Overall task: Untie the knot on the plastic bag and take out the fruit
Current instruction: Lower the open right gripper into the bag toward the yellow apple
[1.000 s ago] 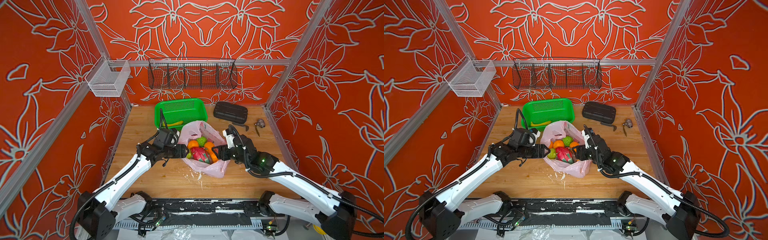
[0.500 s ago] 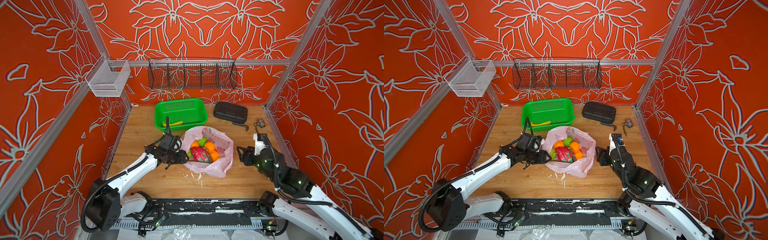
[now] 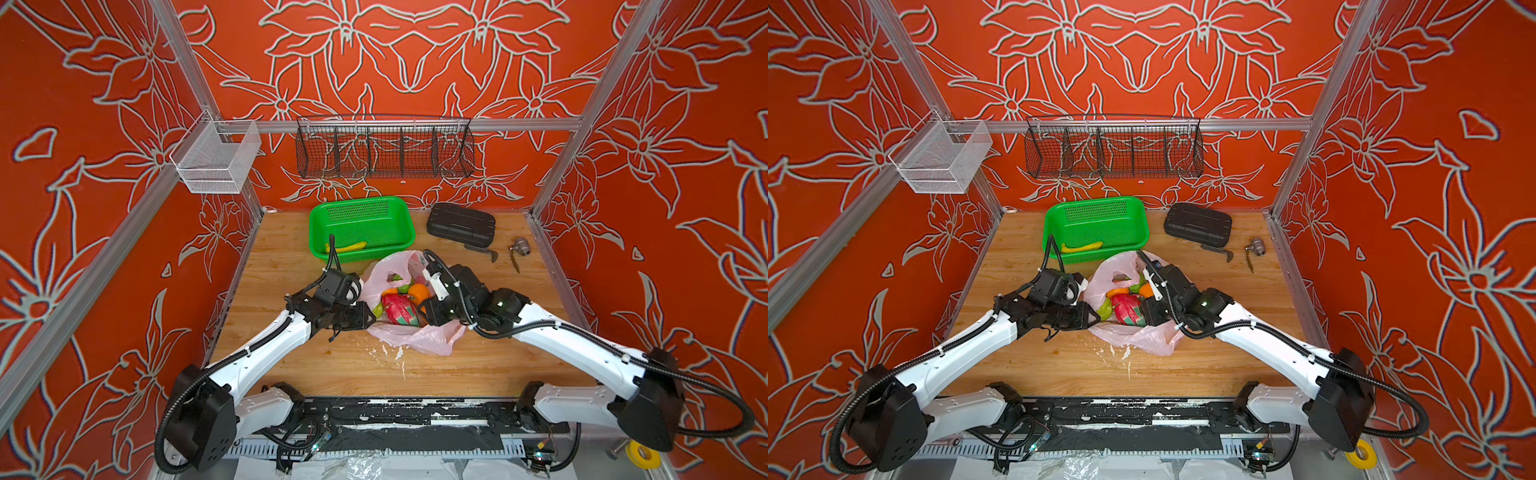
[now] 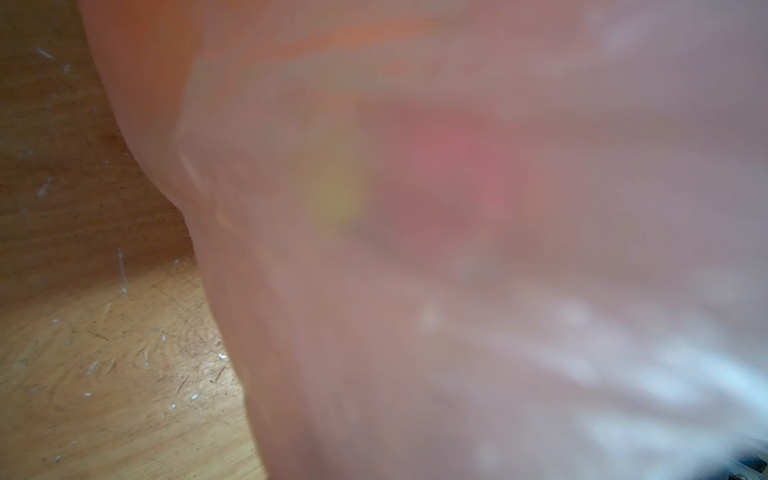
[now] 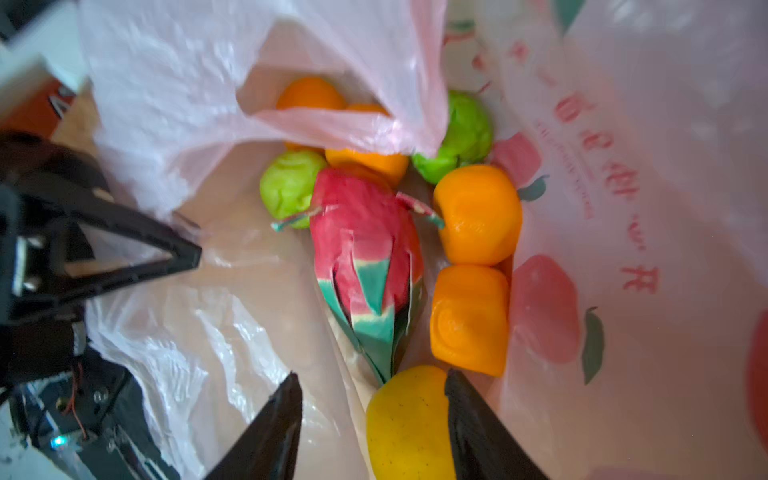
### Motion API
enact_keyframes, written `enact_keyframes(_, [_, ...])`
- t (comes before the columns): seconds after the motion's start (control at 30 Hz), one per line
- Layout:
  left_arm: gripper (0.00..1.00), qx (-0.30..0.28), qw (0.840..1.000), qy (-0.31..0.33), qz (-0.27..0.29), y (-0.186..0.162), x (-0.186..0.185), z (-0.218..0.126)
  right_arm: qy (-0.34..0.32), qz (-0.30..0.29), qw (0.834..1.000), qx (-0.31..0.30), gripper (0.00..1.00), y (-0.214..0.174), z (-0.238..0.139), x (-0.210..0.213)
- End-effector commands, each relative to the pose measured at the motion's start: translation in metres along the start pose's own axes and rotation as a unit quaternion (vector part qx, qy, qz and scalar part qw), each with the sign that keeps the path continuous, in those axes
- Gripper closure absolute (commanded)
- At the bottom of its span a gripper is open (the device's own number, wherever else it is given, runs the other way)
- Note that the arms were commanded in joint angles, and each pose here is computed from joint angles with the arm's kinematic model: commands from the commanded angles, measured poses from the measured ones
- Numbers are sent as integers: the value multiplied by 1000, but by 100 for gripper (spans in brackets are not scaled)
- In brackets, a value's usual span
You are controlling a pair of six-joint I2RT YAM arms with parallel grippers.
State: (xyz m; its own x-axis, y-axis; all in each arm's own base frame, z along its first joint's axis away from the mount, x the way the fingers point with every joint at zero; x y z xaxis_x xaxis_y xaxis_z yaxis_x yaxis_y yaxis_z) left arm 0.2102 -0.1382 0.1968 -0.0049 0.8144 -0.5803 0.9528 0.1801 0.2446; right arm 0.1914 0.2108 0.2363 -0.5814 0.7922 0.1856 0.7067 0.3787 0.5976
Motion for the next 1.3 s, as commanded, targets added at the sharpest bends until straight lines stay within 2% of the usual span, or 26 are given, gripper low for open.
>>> enact_keyframes(0.0, [66, 3, 1000, -8, -3, -4, -3, -7, 19, -15, 997, 74, 45, -30, -9, 7])
enact_keyframes(0.2, [65, 1, 1000, -12, -6, -5, -4, -10, -7, 24, 986, 163, 48, -85, -21, 1])
enact_keyframes(0.43, [65, 6, 1000, -13, -9, -8, -1, -6, 10, 75, 976, 204, 48, -126, 10, 0])
enact_keyframes(0.5, [61, 5, 1000, -11, -10, -10, 1, -6, 12, 79, 974, 210, 47, -133, 18, 1])
enact_keyframes(0.63, [41, -11, 1000, -10, -8, -11, 1, -14, -2, 76, 974, 213, 44, -134, 20, 2])
enact_keyframes(0.77, [33, -39, 999, -18, 2, -10, -6, -30, -4, 67, 982, 176, 38, -116, 3, 4])
enact_keyframes(0.9, [27, -50, 998, -21, 10, -7, -13, -43, -8, 59, 993, 99, 33, -90, -23, 6])
enact_keyframes(1.0, [19, -59, 998, -29, 20, -5, -17, -46, -20, 32, 999, 36, 30, -68, -41, 7])
enact_keyframes(1.13, [17, -77, 996, -35, 37, 1, -24, -54, -38, 5, 999, -23, 29, -37, -52, 11])
enact_keyframes(1.27, [17, -82, 995, -46, 42, 6, -31, -58, -76, 35, 996, -36, 32, -20, -41, 11])
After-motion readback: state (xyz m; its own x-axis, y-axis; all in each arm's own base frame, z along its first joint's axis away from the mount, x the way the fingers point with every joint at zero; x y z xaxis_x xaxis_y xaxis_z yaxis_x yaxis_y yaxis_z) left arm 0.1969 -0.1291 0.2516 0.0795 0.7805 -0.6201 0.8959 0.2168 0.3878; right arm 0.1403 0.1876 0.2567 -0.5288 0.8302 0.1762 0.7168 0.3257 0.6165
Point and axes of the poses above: each gripper's point midway between its finger pads, its own z axis out along the fingers, its own x axis along the line the jaws close on, y = z × x, the point moved 9 cm from there along -z, back along the fingers, and after that the axes turned 7 degrees about -z, right-handed, at the moved point
